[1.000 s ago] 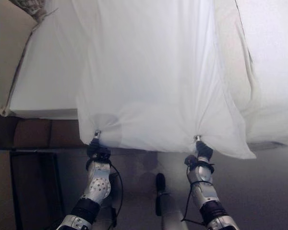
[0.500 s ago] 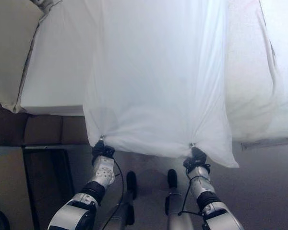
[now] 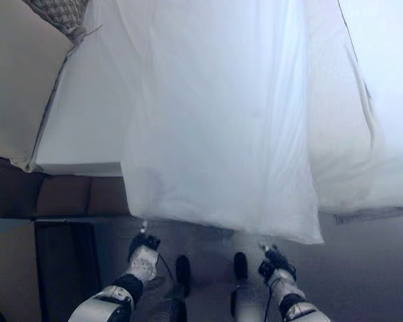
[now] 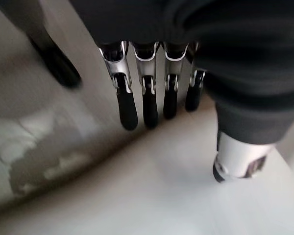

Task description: Make the bed

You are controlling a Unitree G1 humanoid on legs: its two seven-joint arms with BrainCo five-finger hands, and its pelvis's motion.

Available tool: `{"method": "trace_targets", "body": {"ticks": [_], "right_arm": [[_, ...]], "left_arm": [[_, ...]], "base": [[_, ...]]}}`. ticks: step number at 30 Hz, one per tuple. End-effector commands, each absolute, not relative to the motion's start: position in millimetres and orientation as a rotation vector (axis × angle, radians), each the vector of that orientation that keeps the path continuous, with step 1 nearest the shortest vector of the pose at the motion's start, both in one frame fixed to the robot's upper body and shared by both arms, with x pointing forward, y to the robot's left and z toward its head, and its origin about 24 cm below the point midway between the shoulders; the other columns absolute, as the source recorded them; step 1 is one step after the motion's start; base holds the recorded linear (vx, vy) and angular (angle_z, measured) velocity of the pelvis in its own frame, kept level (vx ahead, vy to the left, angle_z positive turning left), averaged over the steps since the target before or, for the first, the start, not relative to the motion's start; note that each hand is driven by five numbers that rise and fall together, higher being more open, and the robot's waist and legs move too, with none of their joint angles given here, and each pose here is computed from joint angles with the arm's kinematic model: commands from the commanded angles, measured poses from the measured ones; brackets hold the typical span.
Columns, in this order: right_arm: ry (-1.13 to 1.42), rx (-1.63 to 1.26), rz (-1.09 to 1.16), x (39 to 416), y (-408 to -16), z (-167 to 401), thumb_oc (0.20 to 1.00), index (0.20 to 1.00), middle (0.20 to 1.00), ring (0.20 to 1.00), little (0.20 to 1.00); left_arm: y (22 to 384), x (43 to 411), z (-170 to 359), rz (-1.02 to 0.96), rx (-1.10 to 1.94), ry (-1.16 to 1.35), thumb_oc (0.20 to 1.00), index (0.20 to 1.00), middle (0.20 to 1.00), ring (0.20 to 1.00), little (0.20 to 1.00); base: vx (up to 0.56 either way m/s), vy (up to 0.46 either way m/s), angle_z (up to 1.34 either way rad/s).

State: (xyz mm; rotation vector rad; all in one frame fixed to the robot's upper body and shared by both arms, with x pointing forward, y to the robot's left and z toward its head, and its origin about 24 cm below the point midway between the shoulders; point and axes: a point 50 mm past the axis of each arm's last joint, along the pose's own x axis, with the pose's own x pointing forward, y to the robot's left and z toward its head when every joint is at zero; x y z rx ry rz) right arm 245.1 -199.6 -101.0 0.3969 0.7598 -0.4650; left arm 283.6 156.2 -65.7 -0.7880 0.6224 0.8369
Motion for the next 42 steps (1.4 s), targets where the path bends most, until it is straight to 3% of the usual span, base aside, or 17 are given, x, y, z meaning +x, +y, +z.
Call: {"method": "trace_targets", "body": {"ticks": [1,4,11,14,17,19,21,28,35,36,42], "right_arm": [[0.848,0.357,-0.431,222.3,-193.6,-117.2,1.0,1.0,1.0,1.0,1.0],[0.857,0.346,-0.42,217.8,-197.7,-119.3,1.0,1.0,1.0,1.0,1.0],[0.785,0.258,-0.266,223.6,-200.3,-109.7,1.0,1.0,1.0,1.0,1.0],[0.655,0.159,-0.117,239.6,-197.1,-89.4,1.0,1.0,1.0,1.0,1.0],[0.563,0.118,-0.025,249.9,-191.8,-74.6,1.0,1.0,1.0,1.0,1.0],[0.427,0.094,0.118,269.1,-183.3,-47.8,1.0,1.0,1.0,1.0,1.0],[0.32,0.12,0.232,287.2,-173.3,-21.9,1.0,1.0,1.0,1.0,1.0],[0.169,0.157,0.46,332.0,-144.9,32.3,1.0,1.0,1.0,1.0,1.0],[0.042,0.145,0.499,367.3,-143.3,87.1,1.0,1.0,1.0,1.0,1.0],[-0.023,0.164,0.505,379.3,-141.5,113.0,1.0,1.0,1.0,1.0,1.0],[-0.111,0.126,0.502,395.2,-145.0,154.8,1.0,1.0,1.0,1.0,1.0]], "left_arm": [[142.3,280.3,-69.7,0.803,-0.746,0.65,1.0,1.0,1.0,1.0,1.0],[136.7,274.9,-72.7,0.754,-0.731,0.641,1.0,1.0,1.0,1.0,1.0],[104.9,269.0,-54.9,0.33,-0.591,0.549,1.0,1.0,1.0,1.0,1.0],[104.1,266.2,-51.7,0.061,-0.358,0.532,1.0,1.0,1.0,1.0,1.0],[112.3,269.1,-50.0,-0.022,-0.233,0.492,1.0,1.0,1.0,1.0,1.0],[111.3,277.0,-43.7,-0.186,-0.133,0.435,1.0,1.0,1.0,1.0,1.0],[101.7,291.2,-22.6,-0.374,-0.003,0.322,1.0,1.0,1.0,1.0,1.0],[72.5,326.0,41.9,-0.707,0.141,0.072,1.0,1.0,1.0,1.0,1.0],[76.6,359.3,102.5,-0.711,0.263,-0.108,1.0,1.0,1.0,1.0,1.0],[83.7,370.4,129.1,-0.661,0.286,-0.195,1.0,1.0,1.0,1.0,1.0],[100.3,385.7,171.7,-0.544,0.325,-0.324,1.0,1.0,1.0,1.0,1.0]], "base": [[0.02,-0.034,0.01],[0.03,-0.03,0.01],[0.01,-0.035,0.02],[0.0,-0.007,0.07],[0.0,0.0,0.0],[0.0,0.0,0.0],[-0.04,-0.01,-0.03],[-0.05,-0.014,-0.07],[-0.04,-0.01,0.04],[-0.02,0.008,0.09],[-0.01,0.003,0.01]]}}
